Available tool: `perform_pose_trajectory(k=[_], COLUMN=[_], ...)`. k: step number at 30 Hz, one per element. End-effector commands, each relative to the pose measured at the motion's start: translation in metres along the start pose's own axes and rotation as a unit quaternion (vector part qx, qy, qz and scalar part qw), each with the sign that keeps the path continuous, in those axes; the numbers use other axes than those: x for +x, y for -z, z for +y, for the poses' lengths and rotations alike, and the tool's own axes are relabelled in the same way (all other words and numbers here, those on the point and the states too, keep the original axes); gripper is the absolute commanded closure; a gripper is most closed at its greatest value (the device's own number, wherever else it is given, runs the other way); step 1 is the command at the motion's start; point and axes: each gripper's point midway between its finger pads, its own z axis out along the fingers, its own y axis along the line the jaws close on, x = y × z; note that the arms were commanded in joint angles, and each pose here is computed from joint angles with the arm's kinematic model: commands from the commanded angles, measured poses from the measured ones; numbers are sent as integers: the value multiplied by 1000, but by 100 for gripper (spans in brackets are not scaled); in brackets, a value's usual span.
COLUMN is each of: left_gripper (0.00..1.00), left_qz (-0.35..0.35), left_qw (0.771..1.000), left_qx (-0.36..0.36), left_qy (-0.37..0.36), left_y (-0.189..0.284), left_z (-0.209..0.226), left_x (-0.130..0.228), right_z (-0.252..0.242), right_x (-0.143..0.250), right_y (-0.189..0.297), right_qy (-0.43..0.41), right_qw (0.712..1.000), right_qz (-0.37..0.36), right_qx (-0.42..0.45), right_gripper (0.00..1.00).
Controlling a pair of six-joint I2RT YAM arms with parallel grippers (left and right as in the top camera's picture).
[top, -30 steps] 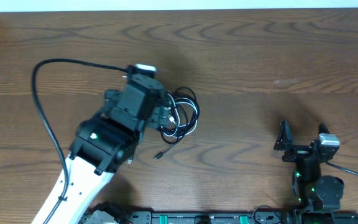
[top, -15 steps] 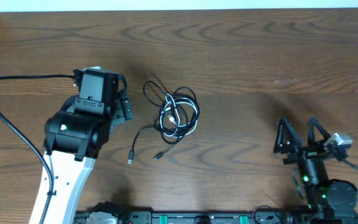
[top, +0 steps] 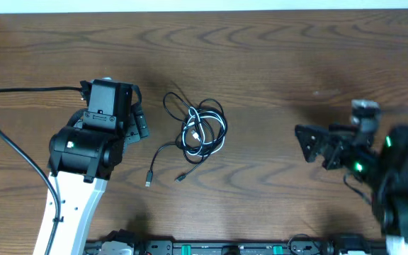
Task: Untangle cables
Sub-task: 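Reach the right gripper to the bundle and grasp the cable loops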
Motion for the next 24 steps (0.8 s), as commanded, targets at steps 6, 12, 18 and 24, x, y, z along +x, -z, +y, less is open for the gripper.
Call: perform_pose_trajectory(k=[6,12,18,24], left_gripper=[2,3,2,3], left_qz=[-1,-1,-1,-1], left_qw=[1000,1000,1000,1000], left_qx=[-4,-4,-4,-4], left_qy=[7,7,7,7], left_y=[0,0,0,0], left_z=[3,3,3,3], left_x=[0,0,0,0], right_z=[24,16,25,29], right_x=[19,38,50,69], right_y=[-63,-118,-168,-214], right_qy=[59,105,143,127], right_qw=[985,976,971,971], right_qz=[152,188,192,202], right_qx=[-56,-7,-16,-26], right_gripper=[1,1,1,1])
